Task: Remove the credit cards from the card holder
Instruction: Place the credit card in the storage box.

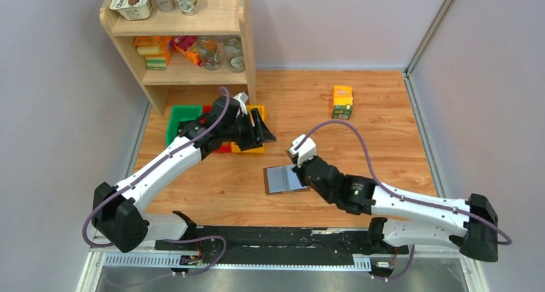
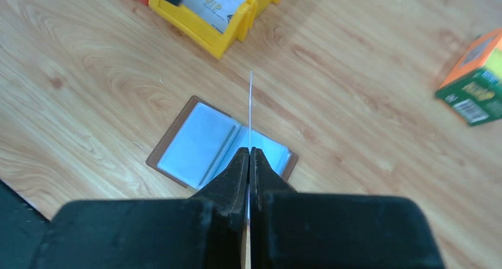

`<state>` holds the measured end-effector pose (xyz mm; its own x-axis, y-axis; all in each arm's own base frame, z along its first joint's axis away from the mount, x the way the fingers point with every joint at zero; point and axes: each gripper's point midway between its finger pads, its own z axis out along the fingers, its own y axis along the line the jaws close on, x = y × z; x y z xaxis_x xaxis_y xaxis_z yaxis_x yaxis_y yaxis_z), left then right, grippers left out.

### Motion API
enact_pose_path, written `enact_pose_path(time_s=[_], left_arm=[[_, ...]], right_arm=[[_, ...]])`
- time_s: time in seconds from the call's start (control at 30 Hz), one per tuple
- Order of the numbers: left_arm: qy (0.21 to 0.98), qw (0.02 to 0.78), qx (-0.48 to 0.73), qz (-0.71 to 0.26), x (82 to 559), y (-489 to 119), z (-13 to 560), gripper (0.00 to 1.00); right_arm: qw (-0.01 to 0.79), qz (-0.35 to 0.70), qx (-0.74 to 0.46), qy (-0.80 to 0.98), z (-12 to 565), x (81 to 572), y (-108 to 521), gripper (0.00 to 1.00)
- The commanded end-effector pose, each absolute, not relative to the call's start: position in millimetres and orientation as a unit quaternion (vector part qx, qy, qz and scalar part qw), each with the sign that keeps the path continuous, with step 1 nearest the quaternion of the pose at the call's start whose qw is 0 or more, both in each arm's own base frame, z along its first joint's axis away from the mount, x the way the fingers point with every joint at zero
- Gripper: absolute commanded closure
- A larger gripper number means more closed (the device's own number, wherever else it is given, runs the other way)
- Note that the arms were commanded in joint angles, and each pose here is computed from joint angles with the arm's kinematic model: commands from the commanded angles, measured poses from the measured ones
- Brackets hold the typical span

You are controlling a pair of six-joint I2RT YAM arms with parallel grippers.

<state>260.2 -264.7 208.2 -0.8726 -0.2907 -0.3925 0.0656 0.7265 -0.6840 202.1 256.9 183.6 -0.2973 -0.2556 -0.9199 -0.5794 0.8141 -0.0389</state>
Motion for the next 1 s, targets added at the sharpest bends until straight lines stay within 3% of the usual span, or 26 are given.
enact_pose_path(time_s=[0.0, 0.27, 0.6, 0.7, 0.73, 0.77, 0.8, 0.9, 0.97], left_arm=[[0.87, 0.217, -0.097, -0.432, 246.6, -277.5, 228.9, 0.33], [0.864, 0.184, -0.107, -0.456, 237.7, -284.4, 220.3, 0.34], [0.854, 0.173, -0.113, -0.478, 235.2, -289.8, 218.6, 0.47], [0.853, 0.179, -0.11, -0.478, 235.2, -288.8, 218.7, 0.67], [0.852, 0.18, -0.111, -0.478, 235.1, -287.8, 218.5, 0.79], [0.852, 0.184, -0.107, -0.479, 235.6, -288.4, 219.2, 0.84], [0.852, 0.189, -0.102, -0.478, 236.3, -287.7, 219.5, 1.0], [0.853, 0.2, -0.086, -0.475, 236.5, -286.4, 219.4, 1.0], [0.852, 0.215, -0.072, -0.471, 238.4, -284.8, 221.3, 1.0]], right_arm=[[0.622, 0.036, -0.274, 0.733, 226.8, 215.0, 261.7, 1.0], [0.653, -0.001, -0.319, 0.686, 237.2, 199.8, 297.2, 1.0], [0.655, -0.021, -0.358, 0.665, 235.4, 195.5, 321.0, 1.0], [0.653, -0.03, -0.368, 0.661, 232.3, 195.1, 326.0, 1.0], [0.652, -0.031, -0.372, 0.661, 230.3, 195.2, 328.3, 1.0], [0.651, -0.031, -0.373, 0.661, 228.8, 195.2, 329.5, 1.0], [0.65, -0.028, -0.372, 0.662, 228.9, 194.9, 330.2, 1.0], [0.647, -0.015, -0.361, 0.672, 225.8, 194.6, 330.3, 1.0], [0.639, 0.005, -0.356, 0.682, 223.8, 193.9, 330.7, 0.94]])
